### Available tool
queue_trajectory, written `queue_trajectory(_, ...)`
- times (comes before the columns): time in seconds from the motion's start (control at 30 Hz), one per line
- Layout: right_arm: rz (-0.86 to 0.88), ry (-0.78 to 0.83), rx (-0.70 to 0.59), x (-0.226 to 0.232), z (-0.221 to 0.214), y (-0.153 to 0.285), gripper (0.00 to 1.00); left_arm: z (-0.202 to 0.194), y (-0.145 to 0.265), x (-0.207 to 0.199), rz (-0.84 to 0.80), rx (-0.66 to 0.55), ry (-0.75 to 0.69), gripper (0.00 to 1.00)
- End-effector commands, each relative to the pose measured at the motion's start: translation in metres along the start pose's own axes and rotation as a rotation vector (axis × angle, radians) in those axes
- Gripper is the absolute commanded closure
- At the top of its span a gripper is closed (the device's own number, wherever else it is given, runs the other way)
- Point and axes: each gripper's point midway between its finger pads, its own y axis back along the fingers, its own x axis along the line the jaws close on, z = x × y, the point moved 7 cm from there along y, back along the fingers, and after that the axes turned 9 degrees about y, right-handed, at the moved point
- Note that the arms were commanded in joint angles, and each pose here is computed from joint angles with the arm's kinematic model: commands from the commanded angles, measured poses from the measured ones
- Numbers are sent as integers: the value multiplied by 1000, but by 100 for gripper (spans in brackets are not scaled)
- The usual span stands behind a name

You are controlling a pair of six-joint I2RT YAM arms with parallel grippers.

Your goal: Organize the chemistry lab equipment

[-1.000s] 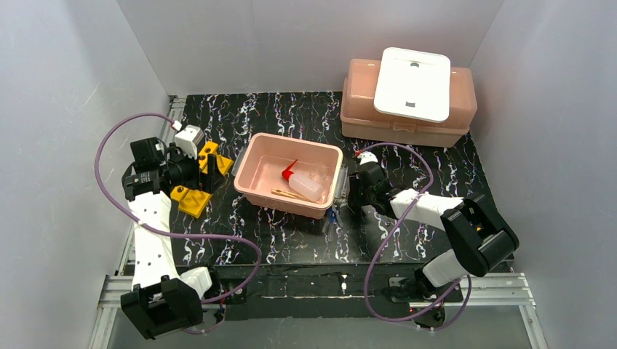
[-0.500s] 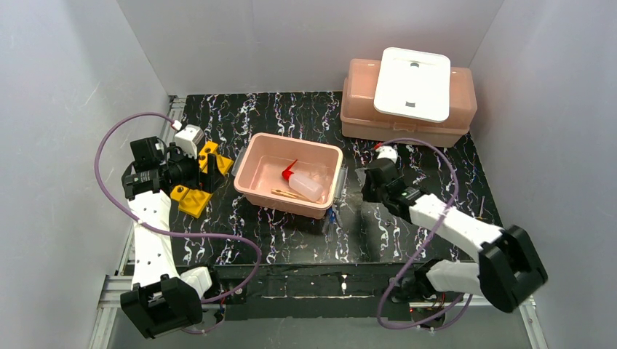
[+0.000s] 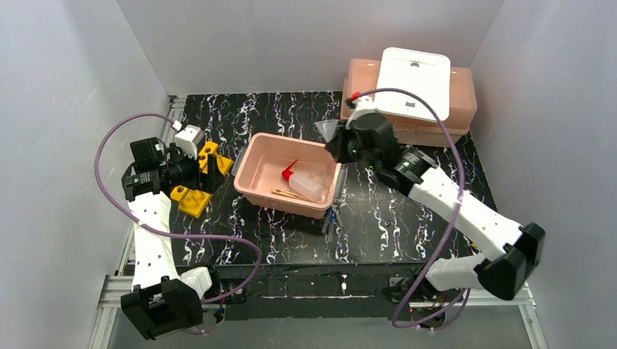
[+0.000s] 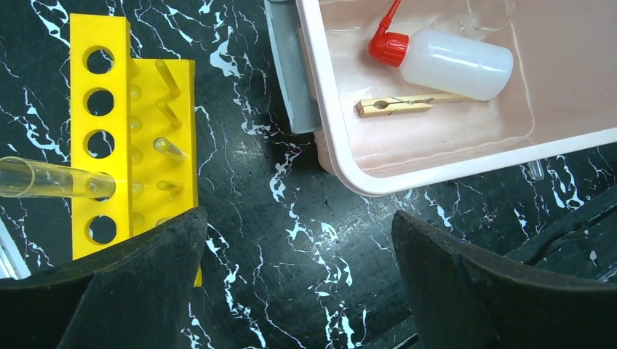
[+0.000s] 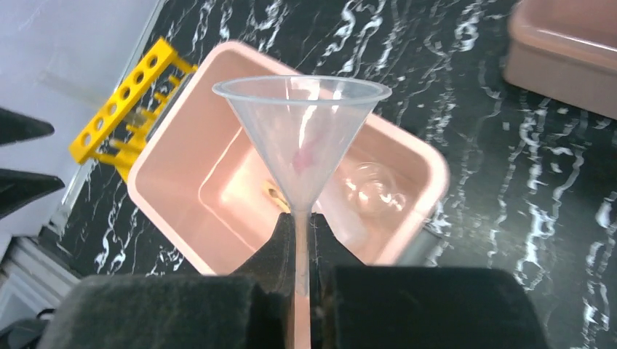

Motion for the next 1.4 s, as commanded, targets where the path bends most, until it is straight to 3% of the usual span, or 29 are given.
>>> queue_trajectory(0.0,64,96,169,32,-21,-30,99,-1,4,-9,-39,-13,5,2)
queue_trajectory(0.13,65,113,238,43,-31,-47,92,1,6,-11,-37,-12,0,2)
queue_trajectory(0.27,56,131,202,44,-18,-46,79,1,8,-11,-29,-13,-14,2)
queue_trajectory(0.47,38,199,117,41,14,-29,34,6,11,-10,-2,-26,-15,2)
queue_trajectory(0.57,37,174,89,32,22,-15,4,9,14,-9,21,-40,-18,2)
queue_trajectory(0.6,49,145,79,28,22,-12,2,9,14,-9,32,-43,-13,2)
queue_trajectory(0.67,121,28,50,5,11,6,2,15,17,-7,70,-50,28,2)
queue_trajectory(0.83,55,-23,103,-19,-39,23,2,16,15,-8,47,-40,52,2)
queue_trajectory(1.0,-3,-121,211,-37,-109,32,19,15,12,-10,26,-61,53,2)
queue_trajectory(1.17,-33,-149,295,-42,-168,32,27,15,12,-8,36,-45,59,2)
queue_trajectory(1.37,-35,-157,316,-40,-198,19,32,13,13,-9,43,-45,56,2)
